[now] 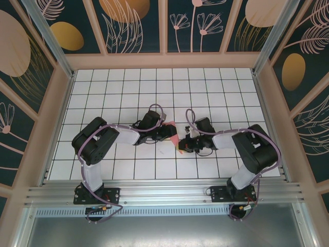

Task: Fold a paper plane with a square sheet of paper (pick it up from the middle)
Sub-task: Fold the wing for the fifth time at the center of the table.

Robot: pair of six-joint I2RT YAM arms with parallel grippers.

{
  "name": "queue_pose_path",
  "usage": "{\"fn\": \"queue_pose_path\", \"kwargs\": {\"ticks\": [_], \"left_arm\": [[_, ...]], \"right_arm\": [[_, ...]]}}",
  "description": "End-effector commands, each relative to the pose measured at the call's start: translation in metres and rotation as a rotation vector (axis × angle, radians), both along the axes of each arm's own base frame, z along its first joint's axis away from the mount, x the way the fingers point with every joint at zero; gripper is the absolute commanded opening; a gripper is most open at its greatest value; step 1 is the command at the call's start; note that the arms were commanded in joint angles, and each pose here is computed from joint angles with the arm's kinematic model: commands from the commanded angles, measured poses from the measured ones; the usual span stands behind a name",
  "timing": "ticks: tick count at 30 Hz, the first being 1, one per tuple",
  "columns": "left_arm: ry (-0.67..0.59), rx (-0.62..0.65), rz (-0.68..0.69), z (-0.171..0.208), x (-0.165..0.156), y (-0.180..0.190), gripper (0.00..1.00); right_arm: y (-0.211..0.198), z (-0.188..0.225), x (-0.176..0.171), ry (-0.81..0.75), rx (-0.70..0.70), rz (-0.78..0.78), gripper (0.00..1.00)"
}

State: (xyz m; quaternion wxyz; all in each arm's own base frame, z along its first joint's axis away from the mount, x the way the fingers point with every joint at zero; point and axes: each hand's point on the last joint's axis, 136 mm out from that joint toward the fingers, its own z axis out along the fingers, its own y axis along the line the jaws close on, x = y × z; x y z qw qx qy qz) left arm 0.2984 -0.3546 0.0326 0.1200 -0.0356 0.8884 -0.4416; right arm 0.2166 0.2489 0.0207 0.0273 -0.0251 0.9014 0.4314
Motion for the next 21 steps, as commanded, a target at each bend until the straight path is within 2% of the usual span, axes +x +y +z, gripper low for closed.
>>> {"fn": "queue_pose_path", "kwargs": {"ticks": [1,4,7,11,16,21], "left_arm": [[0.059,0.146,0.017,-0.048,-0.009,0.02,0.48],[0.06,0.146,0.017,-0.048,-0.008,0.02,0.48],[0.056,0.145,0.017,-0.047,-0.008,0.019,0.48],[0.057,0.144,0.015,-0.047,-0.008,0.019,0.48],[0.06,0.148,0.008,-0.048,-0.009,0.019,0.48],[0.062,0.155,0.006,-0.049,-0.01,0.021,0.48]], "right_arm": [[0.0,0.021,0.004,-0.048,-0.007,0.011,0.0],[0.011,0.038,0.003,-0.079,0.039,0.049,0.0],[0.019,0.039,0.002,-0.077,0.042,0.076,0.0],[0.028,0.026,0.0,-0.069,-0.011,0.098,0.0],[0.012,0.001,0.001,-0.035,-0.078,0.042,0.0],[0.0,-0.019,-0.02,0.03,-0.083,0.044,0.0]]}}
